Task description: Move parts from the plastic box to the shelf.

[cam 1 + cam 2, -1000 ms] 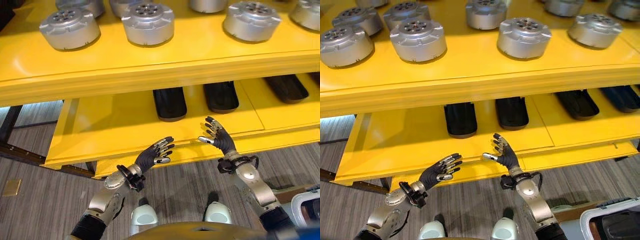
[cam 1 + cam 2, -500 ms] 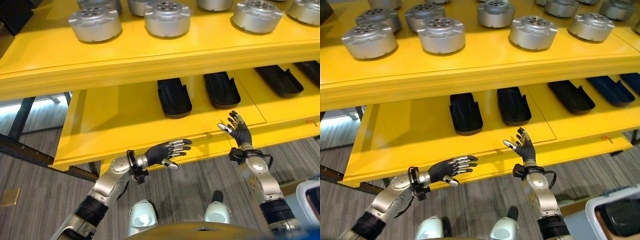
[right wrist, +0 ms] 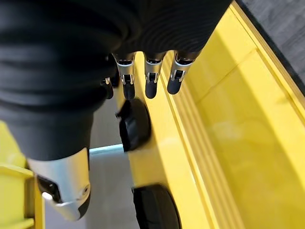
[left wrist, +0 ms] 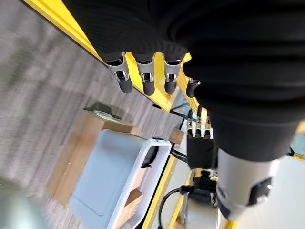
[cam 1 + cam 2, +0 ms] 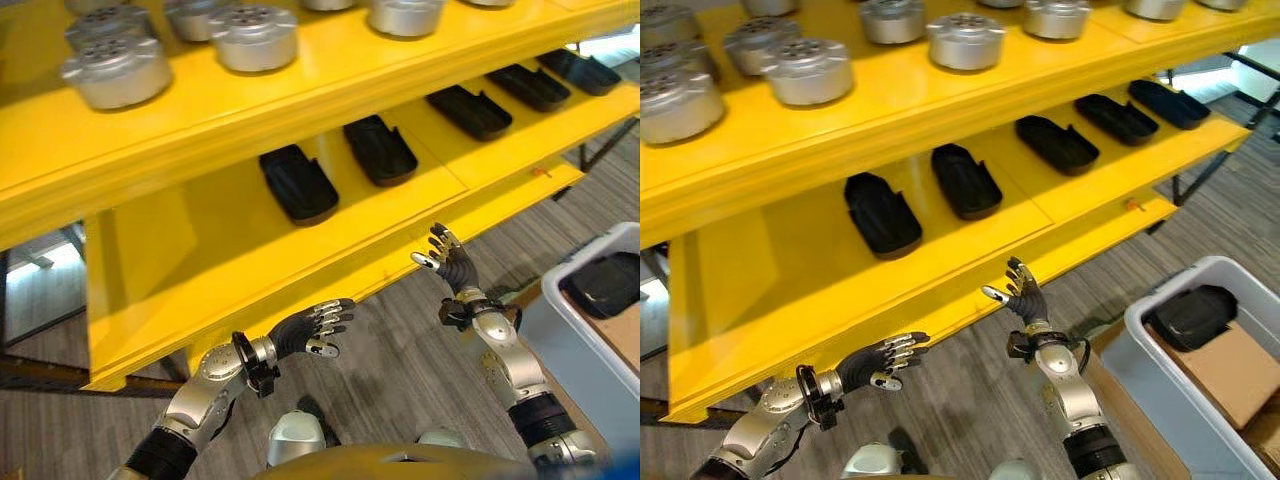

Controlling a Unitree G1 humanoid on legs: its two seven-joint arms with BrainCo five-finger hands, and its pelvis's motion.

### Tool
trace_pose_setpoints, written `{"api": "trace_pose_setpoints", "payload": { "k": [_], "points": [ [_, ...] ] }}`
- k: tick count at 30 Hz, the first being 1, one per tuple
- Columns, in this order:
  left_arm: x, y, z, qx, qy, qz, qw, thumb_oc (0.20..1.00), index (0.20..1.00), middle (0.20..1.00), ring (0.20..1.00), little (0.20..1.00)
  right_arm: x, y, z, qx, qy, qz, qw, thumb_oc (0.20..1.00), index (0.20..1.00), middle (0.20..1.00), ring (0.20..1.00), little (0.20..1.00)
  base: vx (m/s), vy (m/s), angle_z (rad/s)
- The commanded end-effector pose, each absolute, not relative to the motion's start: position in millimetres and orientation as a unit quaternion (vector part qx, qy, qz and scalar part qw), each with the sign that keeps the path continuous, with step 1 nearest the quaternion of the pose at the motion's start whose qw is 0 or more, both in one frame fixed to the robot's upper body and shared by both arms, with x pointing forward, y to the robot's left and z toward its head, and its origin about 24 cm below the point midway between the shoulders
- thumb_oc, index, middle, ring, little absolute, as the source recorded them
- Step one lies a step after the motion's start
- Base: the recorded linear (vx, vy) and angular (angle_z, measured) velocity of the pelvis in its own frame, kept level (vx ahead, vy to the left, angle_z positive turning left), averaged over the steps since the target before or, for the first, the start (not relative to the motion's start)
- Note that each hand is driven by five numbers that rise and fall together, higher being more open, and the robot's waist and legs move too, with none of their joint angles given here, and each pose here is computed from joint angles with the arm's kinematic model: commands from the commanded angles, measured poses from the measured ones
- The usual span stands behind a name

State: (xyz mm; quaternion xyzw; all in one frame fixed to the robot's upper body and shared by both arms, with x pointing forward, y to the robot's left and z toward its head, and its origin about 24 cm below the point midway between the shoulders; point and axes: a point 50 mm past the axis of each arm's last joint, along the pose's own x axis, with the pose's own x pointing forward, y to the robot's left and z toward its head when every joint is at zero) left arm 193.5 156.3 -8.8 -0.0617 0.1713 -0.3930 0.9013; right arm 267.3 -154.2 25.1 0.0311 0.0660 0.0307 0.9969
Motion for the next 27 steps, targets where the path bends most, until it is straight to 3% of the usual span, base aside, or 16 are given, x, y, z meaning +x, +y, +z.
{"api": "trace_pose_setpoints", "payload": {
  "k": [1,14,20,22,27],
  "points": [
    [209.1,143.3,22.9,-0.082,0.075,-0.406,0.907,1.0,1.0,1.0,1.0,1.0,278.8,-173.2,56.8,0.008,0.004,-0.012,1.0,1.0,1.0,1.0,1.0,1.0,0.0,-0.269,-0.58],
    [211.0,145.5,16.9,-0.146,0.062,-0.32,0.934,1.0,1.0,1.0,1.0,1.0,259.1,-225.3,42.3,-0.02,0.018,-0.113,0.993,1.0,1.0,1.0,1.0,1.0,0.08,-0.371,-0.47],
    [216.3,146.5,18.9,-0.153,0.054,-0.289,0.944,1.0,1.0,1.0,1.0,1.0,256.4,-226.2,39.0,-0.024,0.02,-0.087,0.996,1.0,1.0,1.0,1.0,1.0,0.13,-0.21,-0.77],
    [218.2,156.0,19.2,-0.167,0.054,-0.231,0.957,1.0,1.0,1.0,1.0,1.0,256.9,-219.8,34.7,-0.023,0.025,-0.057,0.998,1.0,1.0,1.0,1.0,1.0,0.13,-0.113,-1.1],
    [215.2,167.4,16.3,-0.143,0.064,-0.242,0.958,1.0,1.0,1.0,1.0,1.0,255.4,-209.5,36.4,-0.02,0.017,-0.032,0.999,1.0,1.0,1.0,1.0,1.0,0.05,-0.077,-1.02]
  ]
}}
